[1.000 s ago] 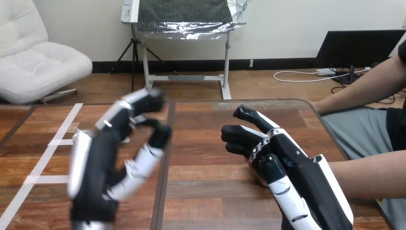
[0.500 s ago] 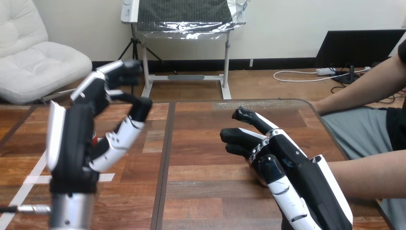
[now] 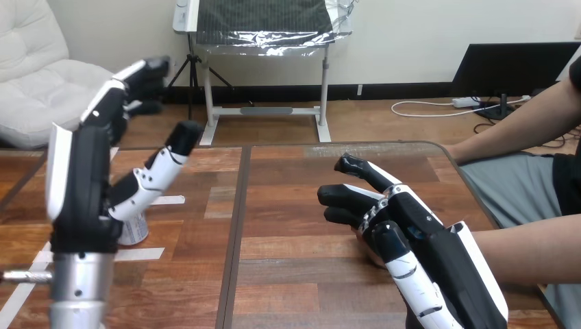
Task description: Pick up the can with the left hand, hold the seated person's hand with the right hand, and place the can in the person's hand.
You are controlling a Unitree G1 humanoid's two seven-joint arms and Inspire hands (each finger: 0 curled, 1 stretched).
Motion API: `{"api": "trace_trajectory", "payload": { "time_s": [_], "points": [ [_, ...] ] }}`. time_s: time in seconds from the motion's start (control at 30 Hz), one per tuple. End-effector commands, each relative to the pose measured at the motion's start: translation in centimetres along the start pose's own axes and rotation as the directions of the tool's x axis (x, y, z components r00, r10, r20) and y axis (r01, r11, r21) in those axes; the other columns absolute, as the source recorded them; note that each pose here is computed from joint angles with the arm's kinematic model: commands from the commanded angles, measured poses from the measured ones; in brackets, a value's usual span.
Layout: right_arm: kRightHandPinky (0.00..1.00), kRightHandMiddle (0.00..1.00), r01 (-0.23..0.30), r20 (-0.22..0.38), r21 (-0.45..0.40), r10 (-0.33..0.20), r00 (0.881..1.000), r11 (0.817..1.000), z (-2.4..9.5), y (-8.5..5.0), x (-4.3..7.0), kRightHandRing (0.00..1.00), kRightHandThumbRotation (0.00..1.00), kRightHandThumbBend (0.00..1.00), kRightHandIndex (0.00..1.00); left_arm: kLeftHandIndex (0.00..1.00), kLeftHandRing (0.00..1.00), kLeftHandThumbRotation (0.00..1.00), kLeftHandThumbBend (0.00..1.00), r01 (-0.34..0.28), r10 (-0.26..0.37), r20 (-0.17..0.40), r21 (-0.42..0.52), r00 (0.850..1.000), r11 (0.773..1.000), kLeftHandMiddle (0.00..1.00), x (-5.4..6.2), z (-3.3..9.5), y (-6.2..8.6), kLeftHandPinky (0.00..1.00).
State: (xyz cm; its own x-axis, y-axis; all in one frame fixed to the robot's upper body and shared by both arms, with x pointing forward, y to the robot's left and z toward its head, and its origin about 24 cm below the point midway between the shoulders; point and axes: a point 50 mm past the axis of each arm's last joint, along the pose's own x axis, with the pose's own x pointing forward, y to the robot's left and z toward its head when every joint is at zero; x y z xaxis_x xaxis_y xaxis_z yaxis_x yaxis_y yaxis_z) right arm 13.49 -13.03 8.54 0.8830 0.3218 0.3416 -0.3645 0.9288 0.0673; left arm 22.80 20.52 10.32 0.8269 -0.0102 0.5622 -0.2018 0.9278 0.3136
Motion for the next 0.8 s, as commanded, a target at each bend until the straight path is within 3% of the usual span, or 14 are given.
{"api": "trace_trajectory", "payload": {
  "time_s": [0.0, 0.27, 0.57, 0.77],
  "points": [
    [0.78, 0.76, -0.010, 0.078, -0.002, 0.010, 0.997, 1.000, 1.3, -0.2, 0.8, 0.80, 0.67, 0.46, 0.85, 0.80, 0.82, 0.57, 0.70, -0.004, 0.002, 0.039, 0.065, 0.999, 0.998, 0.82, 2.2, 0.1, 0.7, 0.78],
    [0.80, 0.76, -0.009, 0.078, -0.005, 0.010, 0.997, 1.000, 1.3, -0.4, 0.7, 0.81, 0.67, 0.46, 0.85, 0.82, 0.84, 0.58, 0.74, -0.019, 0.015, 0.032, 0.125, 0.999, 0.992, 0.84, 3.2, -0.3, 1.1, 0.79],
    [0.79, 0.75, -0.006, 0.075, -0.008, 0.006, 0.997, 1.000, 1.4, -0.4, 0.7, 0.79, 0.67, 0.47, 0.84, 0.83, 0.86, 0.56, 0.78, -0.019, 0.023, -0.015, 0.210, 1.000, 0.977, 0.85, 4.5, -1.0, 1.5, 0.80],
    [0.77, 0.75, -0.008, 0.069, -0.008, 0.008, 0.998, 1.000, 1.3, -0.5, 0.6, 0.79, 0.67, 0.47, 0.84, 0.84, 0.85, 0.55, 0.79, 0.006, 0.013, -0.062, 0.294, 0.998, 0.956, 0.85, 5.4, -1.8, 1.8, 0.80]
  ]
}}
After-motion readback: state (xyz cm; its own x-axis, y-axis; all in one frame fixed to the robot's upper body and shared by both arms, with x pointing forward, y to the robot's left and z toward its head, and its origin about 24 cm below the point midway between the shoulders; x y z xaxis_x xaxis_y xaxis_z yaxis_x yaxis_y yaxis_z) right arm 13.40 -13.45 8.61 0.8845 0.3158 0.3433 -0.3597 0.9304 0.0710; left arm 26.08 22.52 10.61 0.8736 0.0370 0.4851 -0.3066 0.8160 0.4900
